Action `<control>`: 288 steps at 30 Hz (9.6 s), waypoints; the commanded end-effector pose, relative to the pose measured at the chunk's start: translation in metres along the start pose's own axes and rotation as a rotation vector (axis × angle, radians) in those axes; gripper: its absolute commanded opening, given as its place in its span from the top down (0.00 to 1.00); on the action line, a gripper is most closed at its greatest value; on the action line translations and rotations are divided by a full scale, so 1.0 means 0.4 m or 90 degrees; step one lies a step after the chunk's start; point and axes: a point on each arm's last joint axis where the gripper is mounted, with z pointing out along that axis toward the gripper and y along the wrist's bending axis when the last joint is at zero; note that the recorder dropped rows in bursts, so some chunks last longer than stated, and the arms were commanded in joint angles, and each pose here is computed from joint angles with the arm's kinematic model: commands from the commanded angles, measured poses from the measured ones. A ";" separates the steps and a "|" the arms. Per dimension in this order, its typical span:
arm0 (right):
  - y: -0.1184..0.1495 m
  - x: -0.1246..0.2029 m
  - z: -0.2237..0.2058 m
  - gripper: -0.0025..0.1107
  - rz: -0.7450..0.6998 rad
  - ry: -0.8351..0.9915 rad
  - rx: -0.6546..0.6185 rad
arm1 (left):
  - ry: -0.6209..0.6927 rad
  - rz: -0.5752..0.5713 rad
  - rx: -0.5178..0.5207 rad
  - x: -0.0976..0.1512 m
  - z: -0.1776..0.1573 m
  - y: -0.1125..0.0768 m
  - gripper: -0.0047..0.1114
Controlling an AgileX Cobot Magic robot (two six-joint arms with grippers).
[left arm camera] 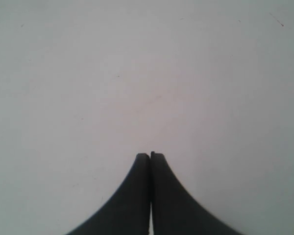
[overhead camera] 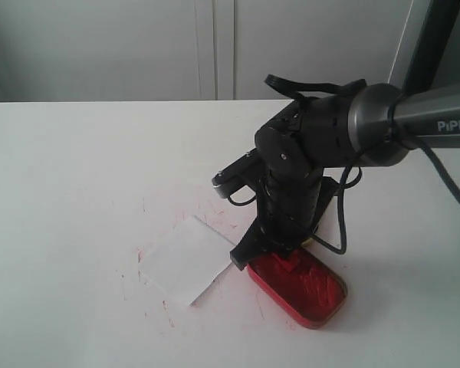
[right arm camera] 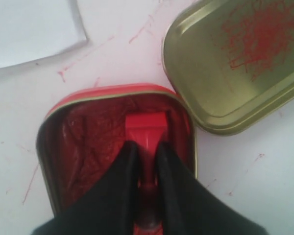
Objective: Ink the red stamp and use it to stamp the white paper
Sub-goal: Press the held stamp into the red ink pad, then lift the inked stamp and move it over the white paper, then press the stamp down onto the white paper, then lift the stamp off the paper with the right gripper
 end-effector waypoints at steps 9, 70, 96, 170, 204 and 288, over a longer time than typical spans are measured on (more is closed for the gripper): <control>-0.012 0.001 -0.032 0.98 0.005 -0.026 0.002 | 0.002 -0.001 0.007 0.005 0.002 -0.002 0.96; -0.008 -0.033 -0.029 0.98 0.003 0.022 -0.012 | 0.002 -0.001 0.007 0.005 0.002 -0.002 0.96; -0.014 -0.069 -0.121 0.98 0.019 -0.043 -0.039 | 0.002 -0.001 0.007 0.005 0.002 -0.002 0.96; 0.221 -0.216 0.248 0.98 -0.077 0.178 -0.101 | 0.002 -0.001 0.007 0.005 0.002 -0.002 0.96; 0.216 -0.228 0.230 0.98 -0.056 0.149 -0.097 | 0.002 -0.001 0.007 0.005 0.002 -0.002 0.96; 0.108 -0.246 -0.034 0.98 0.019 0.044 -0.088 | 0.002 -0.001 0.007 0.005 0.002 -0.002 0.96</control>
